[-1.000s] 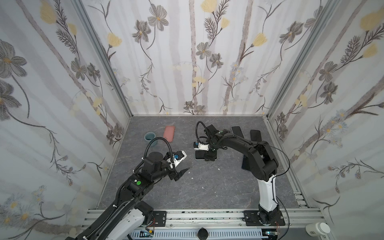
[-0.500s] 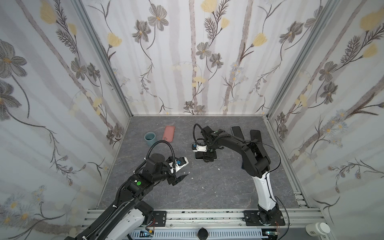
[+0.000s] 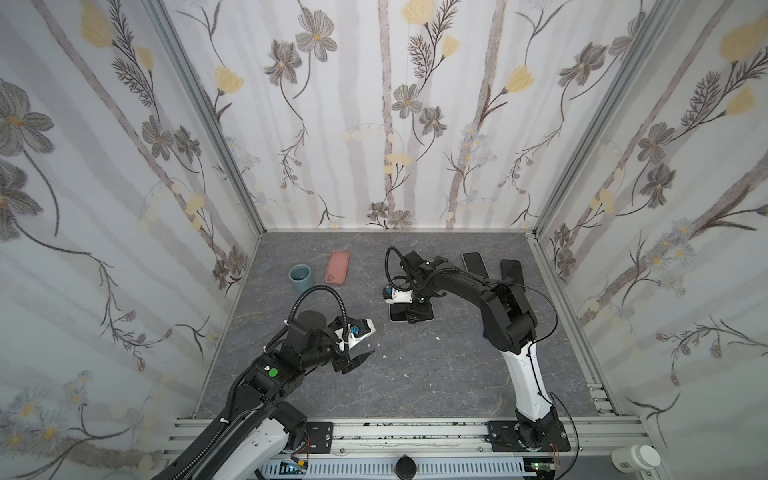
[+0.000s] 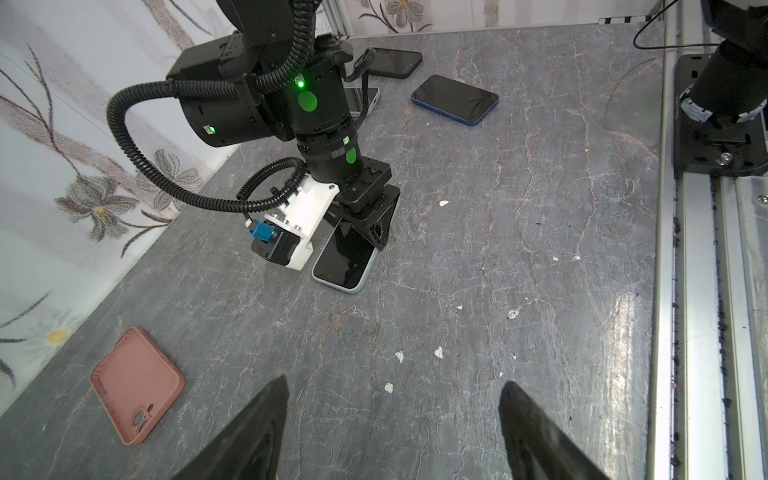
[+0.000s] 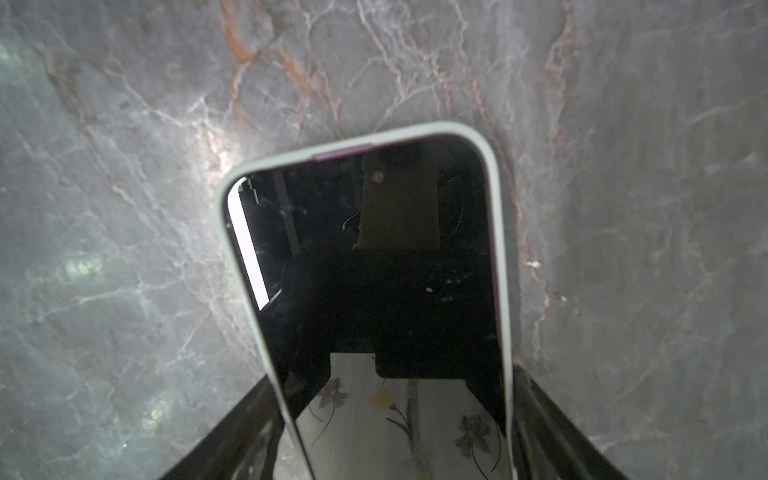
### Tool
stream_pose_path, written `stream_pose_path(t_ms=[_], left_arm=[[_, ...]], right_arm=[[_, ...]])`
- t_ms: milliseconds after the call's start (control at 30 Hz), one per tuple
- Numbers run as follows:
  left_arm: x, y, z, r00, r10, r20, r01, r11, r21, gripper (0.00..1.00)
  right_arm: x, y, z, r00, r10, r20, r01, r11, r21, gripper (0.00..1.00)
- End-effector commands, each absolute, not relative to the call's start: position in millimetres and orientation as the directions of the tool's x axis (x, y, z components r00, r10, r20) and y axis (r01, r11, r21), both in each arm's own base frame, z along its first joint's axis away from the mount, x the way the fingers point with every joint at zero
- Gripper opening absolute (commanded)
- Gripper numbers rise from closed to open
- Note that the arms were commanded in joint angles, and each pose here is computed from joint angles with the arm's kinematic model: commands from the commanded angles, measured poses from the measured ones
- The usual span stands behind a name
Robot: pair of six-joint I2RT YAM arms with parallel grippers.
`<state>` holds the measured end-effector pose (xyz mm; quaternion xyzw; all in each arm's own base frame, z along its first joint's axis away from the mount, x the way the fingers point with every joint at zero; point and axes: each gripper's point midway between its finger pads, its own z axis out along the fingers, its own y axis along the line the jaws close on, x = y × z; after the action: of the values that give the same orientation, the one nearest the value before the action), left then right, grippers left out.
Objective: Put the phone into the phone case
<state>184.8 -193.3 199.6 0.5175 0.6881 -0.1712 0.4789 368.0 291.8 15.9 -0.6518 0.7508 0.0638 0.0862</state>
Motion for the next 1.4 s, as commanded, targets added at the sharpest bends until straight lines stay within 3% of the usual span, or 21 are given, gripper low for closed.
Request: stream_pose_path(t_ms=[0,300,467,600,733,1000,1200,1367], left_arm=[[190.0,-194.3,211.3,0.054,0.525,-0.849,0.853,0.418,0.313,0.80],[201.9,-190.0,224.8,0.075,0.494,-0.866,0.801,0.487,0.347,0.80],[208.2,-189.9,226.7,0.040,0.466,-0.884,0.788,0.529,0.315,0.79],[214.7,-189.6,230.5,0.004,0.432,-0.902,0.772,0.572,0.277,0.79],[227.1,-186.2,232.8,-0.073,0.401,-0.913,0.735,0.640,0.223,0.79],[253.5,-177.9,234.2,-0.221,0.375,-0.900,0.643,0.751,0.154,0.79],[267.9,-174.0,240.1,-0.296,0.326,-0.898,0.574,0.812,0.105,0.81],[280.3,-168.4,246.7,-0.339,0.268,-0.902,0.500,0.863,0.069,0.82]], right_arm=[[368.0,273.4,2.2,-0.227,-0.962,-0.150,-0.974,0.227,0.016,0.70],[429.1,230.4,7.5,-0.580,-0.791,-0.197,-0.802,0.597,-0.036,0.69],[466.4,198.7,6.6,-0.779,-0.574,-0.252,-0.576,0.814,-0.074,0.68],[491.5,175.0,1.2,-0.886,-0.383,-0.261,-0.364,0.923,-0.122,0.68],[505.7,156.6,-10.9,-0.952,-0.192,-0.240,-0.165,0.978,-0.129,0.71],[518.4,130.1,-19.7,-0.967,0.029,-0.254,0.060,0.992,-0.115,0.72],[522.0,136.3,-9.3,-0.961,0.059,-0.269,0.077,0.995,-0.057,0.81],[533.8,144.8,32.4,-0.933,0.056,-0.356,0.068,0.998,-0.019,0.89]])
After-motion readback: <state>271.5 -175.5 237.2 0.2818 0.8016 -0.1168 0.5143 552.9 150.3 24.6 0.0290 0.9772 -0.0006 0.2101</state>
